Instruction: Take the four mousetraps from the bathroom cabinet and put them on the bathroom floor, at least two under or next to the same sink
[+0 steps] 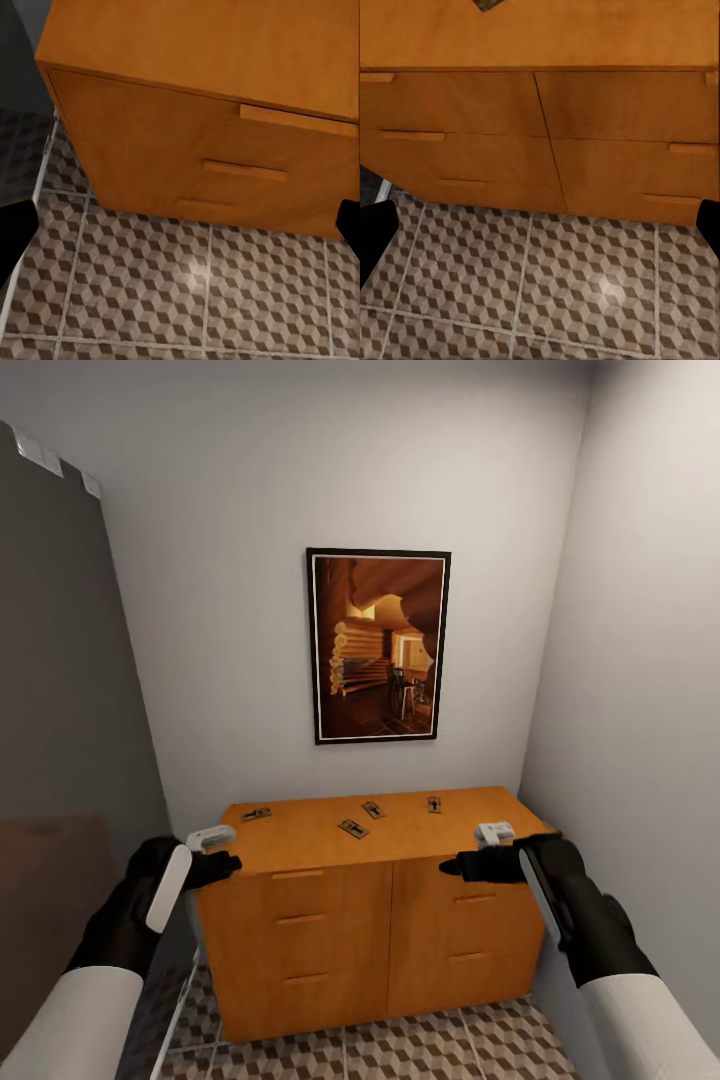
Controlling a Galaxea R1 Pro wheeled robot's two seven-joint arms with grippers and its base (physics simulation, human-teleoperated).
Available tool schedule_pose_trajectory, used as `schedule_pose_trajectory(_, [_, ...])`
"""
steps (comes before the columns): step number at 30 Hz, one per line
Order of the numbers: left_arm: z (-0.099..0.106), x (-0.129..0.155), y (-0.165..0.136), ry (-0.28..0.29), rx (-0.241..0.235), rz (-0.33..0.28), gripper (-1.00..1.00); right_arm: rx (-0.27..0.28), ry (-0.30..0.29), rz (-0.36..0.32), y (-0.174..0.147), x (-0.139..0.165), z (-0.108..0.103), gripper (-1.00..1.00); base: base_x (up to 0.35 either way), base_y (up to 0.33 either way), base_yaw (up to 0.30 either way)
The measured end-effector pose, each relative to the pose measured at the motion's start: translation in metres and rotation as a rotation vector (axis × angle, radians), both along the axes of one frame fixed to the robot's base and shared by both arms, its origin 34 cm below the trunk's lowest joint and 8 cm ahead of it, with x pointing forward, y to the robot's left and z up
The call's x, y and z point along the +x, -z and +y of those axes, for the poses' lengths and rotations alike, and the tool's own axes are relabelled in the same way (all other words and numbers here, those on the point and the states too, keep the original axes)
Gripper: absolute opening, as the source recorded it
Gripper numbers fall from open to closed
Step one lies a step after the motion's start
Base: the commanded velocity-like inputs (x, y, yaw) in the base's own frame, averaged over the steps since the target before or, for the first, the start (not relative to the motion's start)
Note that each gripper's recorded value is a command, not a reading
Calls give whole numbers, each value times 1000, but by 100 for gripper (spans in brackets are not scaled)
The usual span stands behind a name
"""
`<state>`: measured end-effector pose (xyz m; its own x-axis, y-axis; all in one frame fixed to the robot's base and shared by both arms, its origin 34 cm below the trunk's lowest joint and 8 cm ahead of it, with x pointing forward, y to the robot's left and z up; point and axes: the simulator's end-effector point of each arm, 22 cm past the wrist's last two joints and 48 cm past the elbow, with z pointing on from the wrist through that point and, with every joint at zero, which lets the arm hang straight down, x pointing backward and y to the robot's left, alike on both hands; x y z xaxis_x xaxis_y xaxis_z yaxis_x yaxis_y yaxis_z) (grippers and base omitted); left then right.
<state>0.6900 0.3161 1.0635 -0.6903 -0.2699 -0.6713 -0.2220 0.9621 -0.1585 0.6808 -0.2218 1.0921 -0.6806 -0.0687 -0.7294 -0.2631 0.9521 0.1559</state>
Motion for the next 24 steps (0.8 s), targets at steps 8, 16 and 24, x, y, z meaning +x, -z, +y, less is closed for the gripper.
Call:
schedule_pose_trajectory(8, [-3,25,-18,4,-17,15,100,-4,9,-33,-29,21,-7,100,0,0,0])
schedule_pose_trajectory(16, [-8,48,-36,13,-41,43,100,10,6,-32,-52,39,-21,100,0,0,0])
schedule_pose_trajectory(24, [-19,63,-51,43,-82,50,100,47,-38,-36,-73,44,-29,100,0,0,0])
